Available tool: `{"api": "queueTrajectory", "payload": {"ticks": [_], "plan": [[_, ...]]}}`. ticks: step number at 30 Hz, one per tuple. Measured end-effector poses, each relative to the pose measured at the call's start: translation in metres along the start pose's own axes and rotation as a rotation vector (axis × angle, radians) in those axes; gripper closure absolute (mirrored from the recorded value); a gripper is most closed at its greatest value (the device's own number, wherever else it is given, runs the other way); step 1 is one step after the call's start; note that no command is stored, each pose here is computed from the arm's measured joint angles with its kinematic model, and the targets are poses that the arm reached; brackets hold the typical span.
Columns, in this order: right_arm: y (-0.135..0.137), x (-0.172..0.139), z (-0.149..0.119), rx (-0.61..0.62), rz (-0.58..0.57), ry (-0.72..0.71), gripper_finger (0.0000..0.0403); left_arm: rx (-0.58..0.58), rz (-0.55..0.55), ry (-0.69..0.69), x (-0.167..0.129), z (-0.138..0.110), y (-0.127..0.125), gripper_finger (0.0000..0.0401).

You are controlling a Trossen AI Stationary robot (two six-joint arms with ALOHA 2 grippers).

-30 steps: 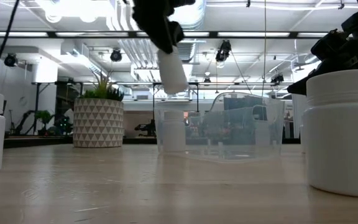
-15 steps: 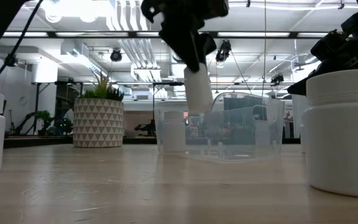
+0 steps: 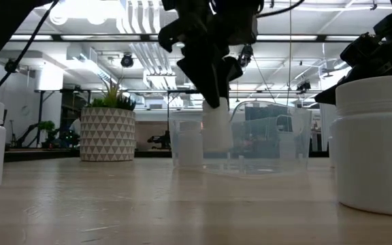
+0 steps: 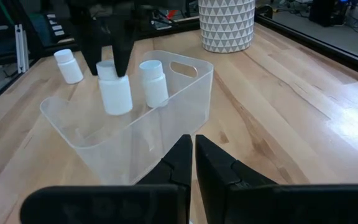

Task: Pick and place pill bottles into a basket
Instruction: Put the white medicine bottle in the transparent bin

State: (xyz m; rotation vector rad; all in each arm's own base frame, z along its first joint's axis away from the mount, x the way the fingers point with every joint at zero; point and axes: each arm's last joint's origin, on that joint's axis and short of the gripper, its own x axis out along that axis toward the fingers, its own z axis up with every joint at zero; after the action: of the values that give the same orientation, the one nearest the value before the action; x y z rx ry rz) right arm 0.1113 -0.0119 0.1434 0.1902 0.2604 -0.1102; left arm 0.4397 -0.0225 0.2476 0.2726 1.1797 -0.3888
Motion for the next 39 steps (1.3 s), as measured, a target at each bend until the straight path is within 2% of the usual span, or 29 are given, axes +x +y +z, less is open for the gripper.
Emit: {"api": "queueTrajectory", "payload": {"ticks": [11,37,39], "plan": [[0.0,0.0,0.0,0.001,-0.002,0.005,0.039,0.018,0.024,0.008,0.018,-0.007,0.0,0.0261],[0.0,0.001,-0.001,0.001,-0.003,0.012,0.039,-0.011,0.019,0.019,0.029,-0.014,-0.001,0.0261],[0.0,0.001,-0.001,0.001,-0.004,0.012,0.039,-0.011,0.019,0.019,0.029,-0.014,-0.001,0.0242]]}}
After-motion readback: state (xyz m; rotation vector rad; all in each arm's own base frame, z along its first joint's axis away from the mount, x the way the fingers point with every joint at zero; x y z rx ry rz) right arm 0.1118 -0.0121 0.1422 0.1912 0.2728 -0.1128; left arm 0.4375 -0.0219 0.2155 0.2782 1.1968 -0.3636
